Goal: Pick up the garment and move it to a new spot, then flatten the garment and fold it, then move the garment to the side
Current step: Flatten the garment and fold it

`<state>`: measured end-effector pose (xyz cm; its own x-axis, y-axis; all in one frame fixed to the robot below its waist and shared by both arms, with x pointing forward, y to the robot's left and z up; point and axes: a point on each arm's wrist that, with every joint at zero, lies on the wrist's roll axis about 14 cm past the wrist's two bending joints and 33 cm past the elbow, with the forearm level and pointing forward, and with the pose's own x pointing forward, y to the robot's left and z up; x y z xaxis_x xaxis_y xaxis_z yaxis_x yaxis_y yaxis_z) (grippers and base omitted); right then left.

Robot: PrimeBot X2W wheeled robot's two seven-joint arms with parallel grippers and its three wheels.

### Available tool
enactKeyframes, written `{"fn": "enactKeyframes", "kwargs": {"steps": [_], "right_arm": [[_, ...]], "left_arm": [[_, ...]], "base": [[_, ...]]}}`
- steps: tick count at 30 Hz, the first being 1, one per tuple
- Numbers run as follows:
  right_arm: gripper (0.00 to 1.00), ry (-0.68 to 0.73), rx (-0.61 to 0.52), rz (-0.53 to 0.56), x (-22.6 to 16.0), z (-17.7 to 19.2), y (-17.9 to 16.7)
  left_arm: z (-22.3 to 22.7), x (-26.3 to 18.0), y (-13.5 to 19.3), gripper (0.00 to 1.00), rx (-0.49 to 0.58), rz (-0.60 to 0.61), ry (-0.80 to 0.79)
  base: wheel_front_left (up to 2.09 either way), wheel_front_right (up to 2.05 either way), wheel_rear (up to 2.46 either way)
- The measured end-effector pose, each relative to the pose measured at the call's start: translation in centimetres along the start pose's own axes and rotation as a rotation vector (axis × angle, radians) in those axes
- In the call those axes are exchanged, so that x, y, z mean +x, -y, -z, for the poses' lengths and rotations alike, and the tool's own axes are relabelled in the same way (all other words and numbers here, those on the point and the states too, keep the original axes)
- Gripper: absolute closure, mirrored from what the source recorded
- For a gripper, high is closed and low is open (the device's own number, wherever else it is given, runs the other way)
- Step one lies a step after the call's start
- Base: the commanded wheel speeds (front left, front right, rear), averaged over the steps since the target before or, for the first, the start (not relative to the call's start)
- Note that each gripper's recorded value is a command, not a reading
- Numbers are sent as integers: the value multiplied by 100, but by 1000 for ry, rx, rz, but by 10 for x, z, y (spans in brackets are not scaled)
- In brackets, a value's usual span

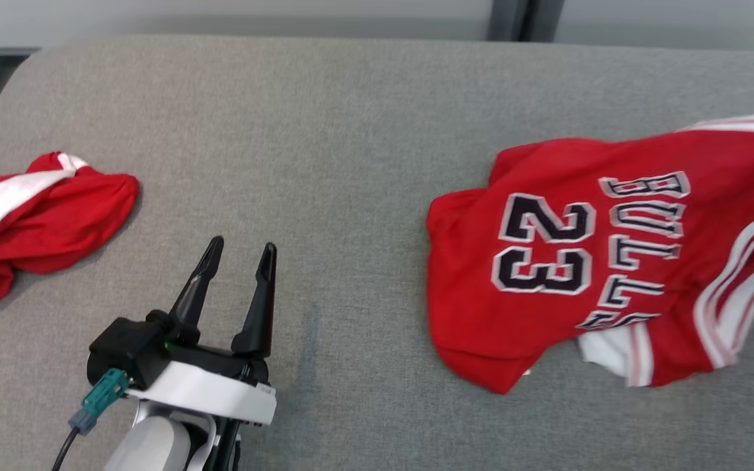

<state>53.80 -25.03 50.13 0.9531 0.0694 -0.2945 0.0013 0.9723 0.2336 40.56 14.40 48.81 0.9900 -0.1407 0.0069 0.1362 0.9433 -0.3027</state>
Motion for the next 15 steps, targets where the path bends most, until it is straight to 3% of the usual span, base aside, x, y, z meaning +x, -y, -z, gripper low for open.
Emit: {"fn": "enactKeyframes", "kwargs": {"steps": [8,9,10,15], "right_arm": [[100,135,-133,62,56,-30,19],[55,144,-130,59,62,-28,16],[0,131,-117,59,67,-20,15],[0,24,-73,52,67,15,7]], "left_arm": [[11,7,-21,0,17,-47,-30],[12,7,-25,0,20,-57,-34],[13,6,-28,0,22,-64,-39],[11,5,-25,0,20,-59,-34]], "base": [[0,0,0],[0,0,0],[0,0,0],[0,0,0]]}}
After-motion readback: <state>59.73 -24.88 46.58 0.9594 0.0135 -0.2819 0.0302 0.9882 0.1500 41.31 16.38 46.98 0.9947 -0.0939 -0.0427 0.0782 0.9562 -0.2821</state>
